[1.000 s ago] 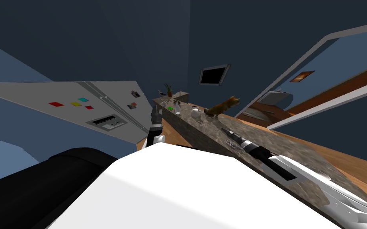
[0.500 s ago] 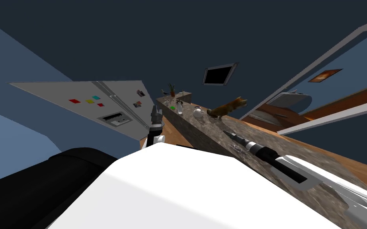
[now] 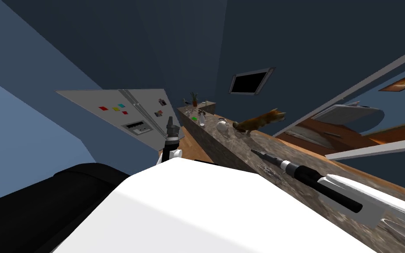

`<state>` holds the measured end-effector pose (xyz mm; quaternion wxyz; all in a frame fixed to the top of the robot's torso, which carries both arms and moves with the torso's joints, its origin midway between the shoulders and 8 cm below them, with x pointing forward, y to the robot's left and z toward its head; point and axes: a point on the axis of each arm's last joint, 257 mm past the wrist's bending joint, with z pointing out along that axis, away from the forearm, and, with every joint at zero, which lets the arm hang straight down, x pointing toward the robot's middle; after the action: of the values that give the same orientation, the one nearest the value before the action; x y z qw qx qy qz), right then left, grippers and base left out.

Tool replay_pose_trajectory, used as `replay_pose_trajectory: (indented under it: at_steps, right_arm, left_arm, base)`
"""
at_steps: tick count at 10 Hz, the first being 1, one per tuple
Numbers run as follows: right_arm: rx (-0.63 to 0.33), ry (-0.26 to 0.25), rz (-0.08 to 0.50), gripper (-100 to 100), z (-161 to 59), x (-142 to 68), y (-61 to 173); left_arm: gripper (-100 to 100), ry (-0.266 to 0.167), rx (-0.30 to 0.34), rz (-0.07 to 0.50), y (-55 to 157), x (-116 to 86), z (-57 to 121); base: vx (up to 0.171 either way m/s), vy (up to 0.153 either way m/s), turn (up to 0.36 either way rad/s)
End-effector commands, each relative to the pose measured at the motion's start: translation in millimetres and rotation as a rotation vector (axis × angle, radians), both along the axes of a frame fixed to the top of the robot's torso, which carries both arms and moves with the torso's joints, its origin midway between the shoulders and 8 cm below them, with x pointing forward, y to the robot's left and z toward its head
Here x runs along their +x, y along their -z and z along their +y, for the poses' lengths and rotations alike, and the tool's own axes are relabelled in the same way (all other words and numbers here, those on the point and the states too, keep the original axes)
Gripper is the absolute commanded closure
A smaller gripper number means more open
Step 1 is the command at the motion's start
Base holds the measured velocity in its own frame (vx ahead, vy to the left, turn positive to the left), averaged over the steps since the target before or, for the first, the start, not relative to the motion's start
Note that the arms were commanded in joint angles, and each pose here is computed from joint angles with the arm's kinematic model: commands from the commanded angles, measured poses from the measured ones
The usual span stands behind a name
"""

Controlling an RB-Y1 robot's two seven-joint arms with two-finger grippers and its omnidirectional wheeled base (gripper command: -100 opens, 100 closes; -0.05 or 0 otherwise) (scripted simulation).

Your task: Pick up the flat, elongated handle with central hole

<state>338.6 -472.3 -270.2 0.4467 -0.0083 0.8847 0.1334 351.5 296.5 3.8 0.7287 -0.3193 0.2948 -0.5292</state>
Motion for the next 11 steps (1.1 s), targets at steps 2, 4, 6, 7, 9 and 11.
replay_pose_trajectory:
  at_steps: [2,4,6,7,9,11]
  right_arm:
    - [-0.086,-0.020,0.077,-100,-25.4,-16.7,13.4]
    - [-0.143,-0.035,0.131,-100,-43.3,-30.3,20.9]
    - [-0.204,-0.056,0.189,-100,-61.9,-44.4,26.1]
    - [-0.204,-0.056,0.189,-100,-61.9,-44.4,26.1]
    - [-0.252,-0.071,0.245,-100,-78.6,-61.1,32.8]
    - [-0.326,-0.097,0.359,-100,-108.6,-100.2,46.2]
  left_arm:
    - [0,0.000,0.000,0.000,0.0,0.0,0.1]
    - [0,0.000,0.000,0.000,0.0,0.0,0.0]
    - [0,0.000,0.000,0.000,0.1,0.0,0.1]
    - [0,0.000,0.000,0.000,0.0,0.0,0.0]
    - [0,0.000,0.000,0.000,0.0,0.0,0.0]
    - [0,0.000,0.000,0.000,0.0,0.0,0.0]
  base:
    - [0.002,0.002,0.123]
    - [-0.001,-0.006,0.228]
    - [0.008,0.003,0.120]
    - [0.005,0.000,0.081]
    - [-0.004,-0.015,0.195]
    - [0.010,-0.014,0.280]
